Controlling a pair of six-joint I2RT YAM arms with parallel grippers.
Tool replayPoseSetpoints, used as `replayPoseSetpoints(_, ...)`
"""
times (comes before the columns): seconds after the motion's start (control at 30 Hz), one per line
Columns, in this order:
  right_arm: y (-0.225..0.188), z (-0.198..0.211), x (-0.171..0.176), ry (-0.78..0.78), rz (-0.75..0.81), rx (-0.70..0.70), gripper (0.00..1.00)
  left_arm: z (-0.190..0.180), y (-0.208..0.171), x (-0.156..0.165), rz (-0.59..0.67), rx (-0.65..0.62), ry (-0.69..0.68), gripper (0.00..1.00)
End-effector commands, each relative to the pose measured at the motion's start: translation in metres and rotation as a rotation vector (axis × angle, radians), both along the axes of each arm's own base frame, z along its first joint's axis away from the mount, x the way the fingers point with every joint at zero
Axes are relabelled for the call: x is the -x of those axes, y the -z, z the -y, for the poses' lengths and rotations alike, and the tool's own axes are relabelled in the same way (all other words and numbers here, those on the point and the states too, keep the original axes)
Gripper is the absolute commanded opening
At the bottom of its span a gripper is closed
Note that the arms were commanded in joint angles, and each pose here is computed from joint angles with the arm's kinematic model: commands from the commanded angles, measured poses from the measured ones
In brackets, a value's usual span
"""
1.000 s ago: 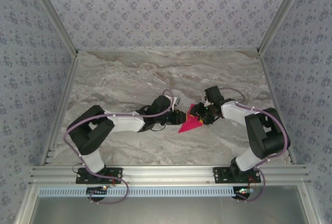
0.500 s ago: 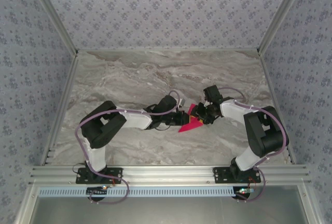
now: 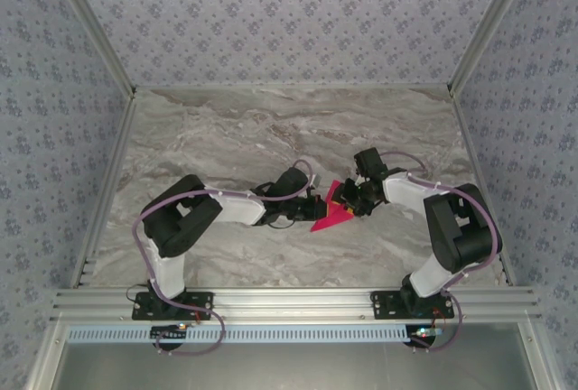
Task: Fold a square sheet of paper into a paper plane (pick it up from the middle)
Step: Fourth fold the wing at the center of the table.
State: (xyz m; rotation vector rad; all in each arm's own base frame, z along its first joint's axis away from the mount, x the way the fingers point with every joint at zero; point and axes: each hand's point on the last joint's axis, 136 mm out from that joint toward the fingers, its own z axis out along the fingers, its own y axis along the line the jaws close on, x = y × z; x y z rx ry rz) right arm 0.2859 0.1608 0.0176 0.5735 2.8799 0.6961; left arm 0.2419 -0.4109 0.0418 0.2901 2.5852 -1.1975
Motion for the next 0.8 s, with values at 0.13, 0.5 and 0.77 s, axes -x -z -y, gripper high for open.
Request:
replayPoseSetpoints(0.13,0.052,0.036,0.039,0.010,-0.188,0.193,0.45,-0.001,0.008,-0.001,-0.013,-0.041,-0.012,0.07)
replayPoseSetpoints(0.5,0.063,0.039,0.041,0.000,-0.238,0.220,0.45,-0.002,0.003,-0.002,-0.004,-0.051,-0.014,0.07)
replayPoseSetpoints(0.77,0.072,0.038,0.042,-0.025,-0.272,0.235,0.48,-0.004,-0.002,-0.003,0.002,-0.057,-0.014,0.07)
